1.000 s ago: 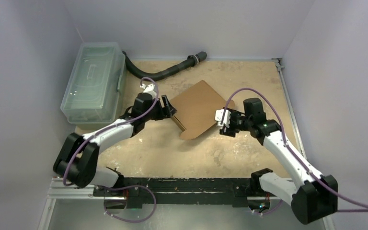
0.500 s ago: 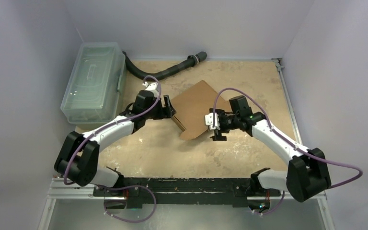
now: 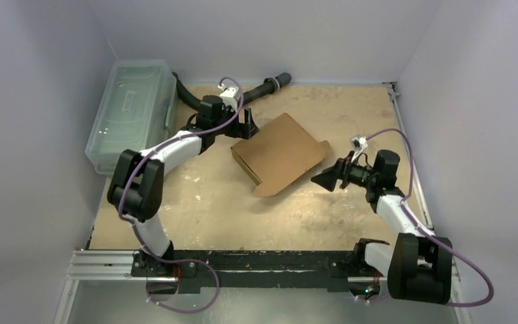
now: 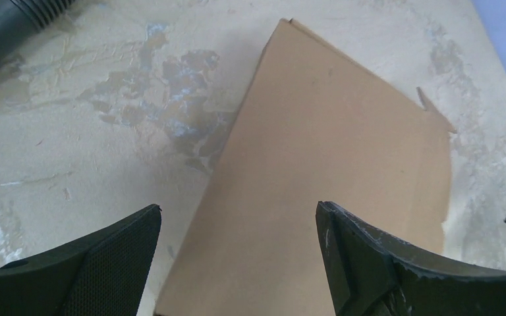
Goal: Fold the paper box
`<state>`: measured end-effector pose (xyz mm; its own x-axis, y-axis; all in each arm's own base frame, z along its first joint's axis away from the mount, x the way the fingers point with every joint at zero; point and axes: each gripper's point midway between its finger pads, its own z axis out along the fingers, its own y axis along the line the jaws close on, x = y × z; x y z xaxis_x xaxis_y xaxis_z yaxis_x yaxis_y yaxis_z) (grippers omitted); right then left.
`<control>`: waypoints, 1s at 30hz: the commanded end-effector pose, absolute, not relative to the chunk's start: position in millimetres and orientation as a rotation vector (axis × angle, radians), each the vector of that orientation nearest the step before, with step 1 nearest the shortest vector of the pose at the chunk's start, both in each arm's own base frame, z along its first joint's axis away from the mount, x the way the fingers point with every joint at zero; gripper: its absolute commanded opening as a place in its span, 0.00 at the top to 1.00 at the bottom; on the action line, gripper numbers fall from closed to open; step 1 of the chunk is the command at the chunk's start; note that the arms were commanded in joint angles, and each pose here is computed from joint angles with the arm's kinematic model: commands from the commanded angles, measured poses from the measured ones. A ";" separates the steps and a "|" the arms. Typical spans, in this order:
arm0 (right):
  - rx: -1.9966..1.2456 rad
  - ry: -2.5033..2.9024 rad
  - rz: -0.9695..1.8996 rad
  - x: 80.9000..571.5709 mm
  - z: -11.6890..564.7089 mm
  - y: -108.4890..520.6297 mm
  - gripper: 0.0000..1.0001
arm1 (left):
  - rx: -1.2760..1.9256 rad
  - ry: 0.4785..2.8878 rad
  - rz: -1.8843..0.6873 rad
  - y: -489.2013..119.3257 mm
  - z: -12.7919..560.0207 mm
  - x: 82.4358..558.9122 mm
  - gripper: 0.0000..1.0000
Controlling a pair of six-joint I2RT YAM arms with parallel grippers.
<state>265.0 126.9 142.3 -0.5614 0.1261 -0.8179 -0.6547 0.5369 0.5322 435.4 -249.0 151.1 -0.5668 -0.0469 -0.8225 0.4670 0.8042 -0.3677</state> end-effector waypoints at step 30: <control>0.108 1.873 1.511 332.2 96.1 185.4 0.50 | 0.452 2.249 -1.013 -288.0 46.2 432.5 0.35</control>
<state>316.5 184.5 81.2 -0.7925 0.4579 -0.4030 -0.2753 0.3211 0.9062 447.4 -285.7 65.8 -0.6948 0.0702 -0.7157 0.5654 0.6683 -0.4834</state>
